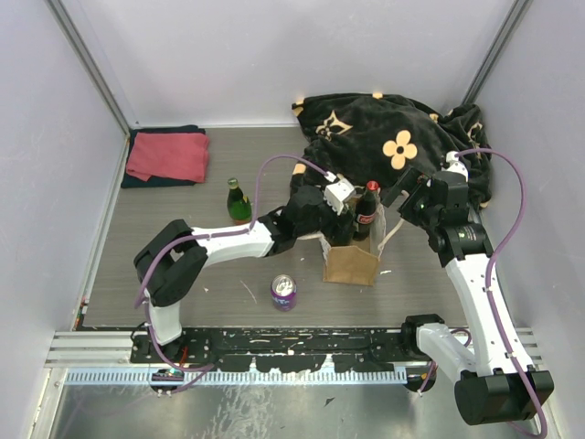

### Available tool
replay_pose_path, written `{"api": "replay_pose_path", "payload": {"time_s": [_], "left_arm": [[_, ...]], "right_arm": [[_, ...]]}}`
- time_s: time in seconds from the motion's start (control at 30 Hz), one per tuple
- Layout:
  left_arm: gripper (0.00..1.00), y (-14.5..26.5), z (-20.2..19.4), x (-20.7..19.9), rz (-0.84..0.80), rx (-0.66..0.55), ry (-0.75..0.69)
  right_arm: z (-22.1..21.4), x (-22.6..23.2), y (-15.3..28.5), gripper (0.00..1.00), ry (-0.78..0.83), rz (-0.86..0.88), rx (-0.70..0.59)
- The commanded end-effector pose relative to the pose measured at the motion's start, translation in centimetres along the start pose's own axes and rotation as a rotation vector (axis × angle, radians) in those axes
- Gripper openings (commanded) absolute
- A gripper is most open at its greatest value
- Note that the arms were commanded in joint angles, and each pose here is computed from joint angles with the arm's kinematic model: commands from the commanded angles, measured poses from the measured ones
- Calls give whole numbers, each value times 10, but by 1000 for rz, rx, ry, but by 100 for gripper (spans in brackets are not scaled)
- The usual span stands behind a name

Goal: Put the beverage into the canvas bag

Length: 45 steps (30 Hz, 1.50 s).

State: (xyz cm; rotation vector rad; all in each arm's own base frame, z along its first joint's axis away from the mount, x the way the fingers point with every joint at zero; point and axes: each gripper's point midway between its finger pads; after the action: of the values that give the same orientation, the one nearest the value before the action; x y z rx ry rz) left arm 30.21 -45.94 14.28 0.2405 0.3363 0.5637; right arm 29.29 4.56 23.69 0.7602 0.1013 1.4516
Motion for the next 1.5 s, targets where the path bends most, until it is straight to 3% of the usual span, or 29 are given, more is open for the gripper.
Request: {"api": "replay_pose_path", "payload": {"time_s": [0.0, 0.33, 0.57, 0.93, 1.03, 1.2, 1.33, 1.47], "left_arm": [[78, 3, 3, -7, -12, 25, -7], [86, 8, 21, -20, -42, 7, -2], [91, 20, 59, -31, -56, -30, -53], [89, 82, 114, -50, -93, -89, -78], [85, 108, 144, -23, -16, -141, -11], [85, 160, 181, 94, 227, -217, 103], [89, 199, 174, 176, 397, -231, 147], [94, 228, 153, 224, 501, -245, 170]], "right_arm": [[16, 9, 3, 100, -9, 39, -60], [17, 10, 5, 100, -11, 40, -62], [18, 10, 8, 100, -16, 39, -65], [23, 9, 22, 100, -11, 23, -75], [24, 10, 24, 100, -16, 29, -79], [24, 10, 26, 100, -17, 30, -81], [22, 10, 24, 100, -18, 31, -76], [19, 9, 22, 100, -19, 28, -69]]}}
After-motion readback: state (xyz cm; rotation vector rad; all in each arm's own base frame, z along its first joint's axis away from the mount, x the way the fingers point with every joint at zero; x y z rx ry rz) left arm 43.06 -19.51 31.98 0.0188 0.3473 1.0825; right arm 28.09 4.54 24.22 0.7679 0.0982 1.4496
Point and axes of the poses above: each gripper's point midway between its finger pads, its own y axis back along the fingers, its own x axis along the line the jaws close on, z = x × y, and after that the axes turned 9 degrees about y, right-handed
